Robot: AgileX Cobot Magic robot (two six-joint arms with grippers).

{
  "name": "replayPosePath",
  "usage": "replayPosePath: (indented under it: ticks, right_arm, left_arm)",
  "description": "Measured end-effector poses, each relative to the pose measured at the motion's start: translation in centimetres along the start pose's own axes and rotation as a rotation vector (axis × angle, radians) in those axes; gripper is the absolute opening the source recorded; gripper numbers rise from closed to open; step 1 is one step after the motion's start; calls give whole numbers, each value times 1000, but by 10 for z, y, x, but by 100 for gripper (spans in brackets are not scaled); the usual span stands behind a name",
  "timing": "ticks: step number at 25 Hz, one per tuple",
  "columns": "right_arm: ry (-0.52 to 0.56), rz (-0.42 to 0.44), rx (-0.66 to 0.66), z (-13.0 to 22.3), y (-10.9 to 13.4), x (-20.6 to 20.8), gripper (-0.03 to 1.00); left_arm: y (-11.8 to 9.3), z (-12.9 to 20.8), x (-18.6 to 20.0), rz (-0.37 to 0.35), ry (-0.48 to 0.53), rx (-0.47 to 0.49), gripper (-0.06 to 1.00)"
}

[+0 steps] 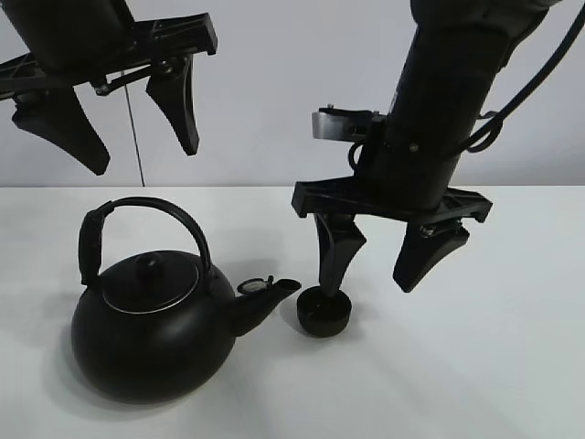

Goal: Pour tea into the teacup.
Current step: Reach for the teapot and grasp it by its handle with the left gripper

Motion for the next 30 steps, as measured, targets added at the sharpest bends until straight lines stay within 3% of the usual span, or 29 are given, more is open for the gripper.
replayPosePath:
  ticks: [4,12,20,30]
  right_arm:
    - [-43,2,-27,1,-2,20,51]
    - [-68,21,-122,9,-37,63,51]
    - [-125,33,-180,23,-56,104,51]
    - [-126,34,-185,33,-59,121,51]
  left_arm:
    - [0,0,0,0,0,0,54]
    - [0,0,0,0,0,0,54]
    - [0,0,0,0,0,0,54]
    - [0,0,0,0,0,0,54]
Point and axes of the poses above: a point on each arm's last joint axis where the gripper is mounted, x pointing back along that axis away from the gripper, y along the wrist's bending axis when the last joint is at zero, z = x × y, the point moved 2 cm from there along -x, pointing out along that axis toward the gripper
